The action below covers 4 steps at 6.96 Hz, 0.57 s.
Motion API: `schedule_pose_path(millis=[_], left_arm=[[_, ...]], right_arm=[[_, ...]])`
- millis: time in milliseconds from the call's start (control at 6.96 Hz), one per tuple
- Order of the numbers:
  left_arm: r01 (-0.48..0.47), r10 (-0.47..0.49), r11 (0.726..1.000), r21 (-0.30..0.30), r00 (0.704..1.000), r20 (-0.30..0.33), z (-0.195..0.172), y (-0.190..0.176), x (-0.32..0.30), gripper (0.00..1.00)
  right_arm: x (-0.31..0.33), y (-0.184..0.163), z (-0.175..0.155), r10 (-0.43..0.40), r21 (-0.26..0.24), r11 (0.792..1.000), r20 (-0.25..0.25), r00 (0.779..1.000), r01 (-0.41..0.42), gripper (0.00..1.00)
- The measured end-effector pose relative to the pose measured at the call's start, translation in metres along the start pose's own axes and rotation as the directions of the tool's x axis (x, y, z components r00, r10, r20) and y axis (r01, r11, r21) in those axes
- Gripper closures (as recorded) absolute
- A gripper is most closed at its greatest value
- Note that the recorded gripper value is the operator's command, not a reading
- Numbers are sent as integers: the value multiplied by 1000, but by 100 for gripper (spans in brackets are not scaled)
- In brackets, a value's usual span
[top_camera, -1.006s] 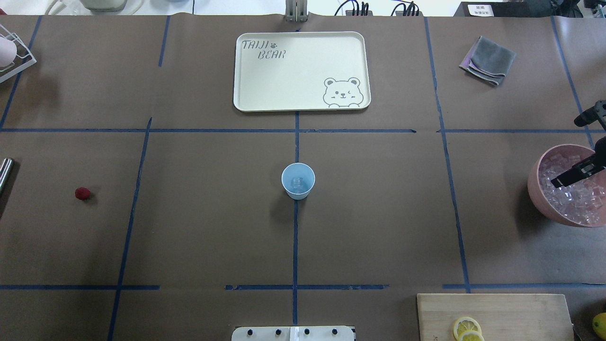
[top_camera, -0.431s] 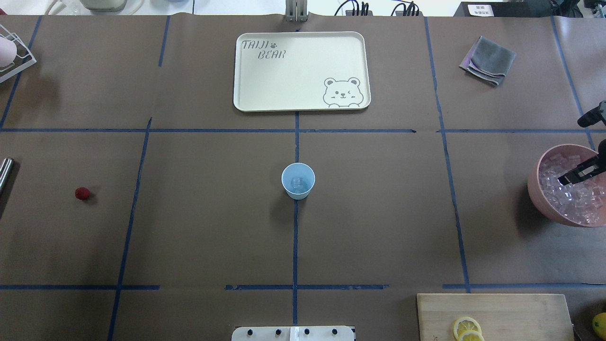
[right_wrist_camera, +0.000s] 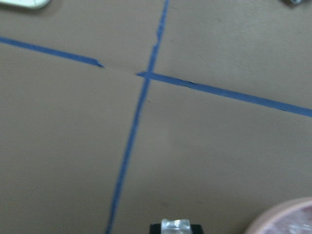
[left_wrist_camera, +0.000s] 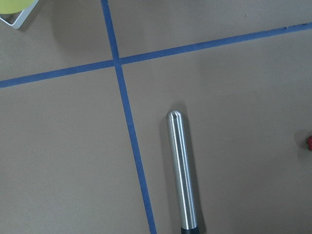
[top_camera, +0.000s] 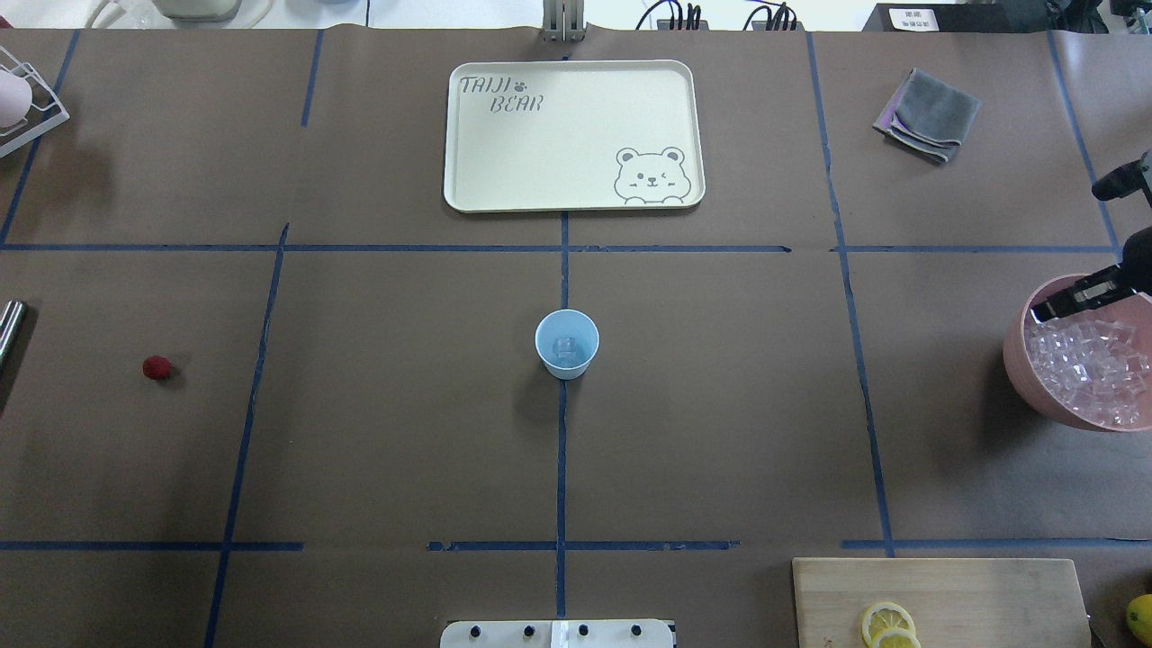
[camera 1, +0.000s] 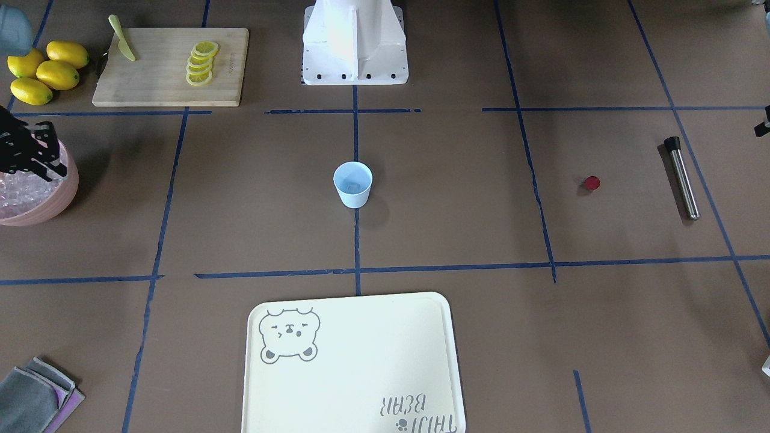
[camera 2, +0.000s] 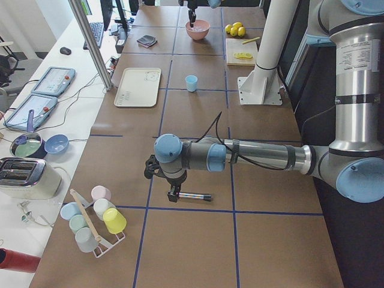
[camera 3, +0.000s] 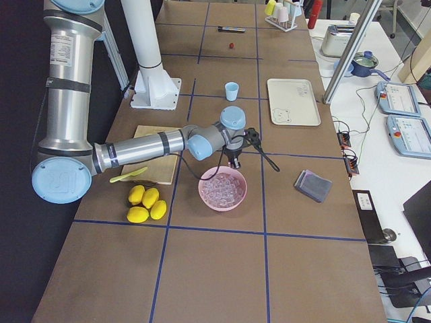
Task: Mash ice and strawberries in cup
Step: 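Carry the ice cube to the light-blue cup and release it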
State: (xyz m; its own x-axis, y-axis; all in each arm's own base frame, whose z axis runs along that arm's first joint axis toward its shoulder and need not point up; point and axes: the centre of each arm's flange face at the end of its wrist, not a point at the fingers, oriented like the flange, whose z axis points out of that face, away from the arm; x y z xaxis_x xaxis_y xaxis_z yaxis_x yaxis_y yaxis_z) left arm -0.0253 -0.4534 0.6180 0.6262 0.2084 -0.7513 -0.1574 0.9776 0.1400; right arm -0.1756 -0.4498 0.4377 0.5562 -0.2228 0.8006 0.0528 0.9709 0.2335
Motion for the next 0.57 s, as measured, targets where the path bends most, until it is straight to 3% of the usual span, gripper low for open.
schedule_pose_path(millis=[287,575], left_arm=[[-1,1,1000,-1,1000,0,0,0,0,0],[0,0,1000,-2,1000,0,1,-1,-1,0]], right_arm=[[-132,-31,11,169,2,985,125,978,-170,100],[-282,-32,58,296,-4,954,195,935,-301,100]])
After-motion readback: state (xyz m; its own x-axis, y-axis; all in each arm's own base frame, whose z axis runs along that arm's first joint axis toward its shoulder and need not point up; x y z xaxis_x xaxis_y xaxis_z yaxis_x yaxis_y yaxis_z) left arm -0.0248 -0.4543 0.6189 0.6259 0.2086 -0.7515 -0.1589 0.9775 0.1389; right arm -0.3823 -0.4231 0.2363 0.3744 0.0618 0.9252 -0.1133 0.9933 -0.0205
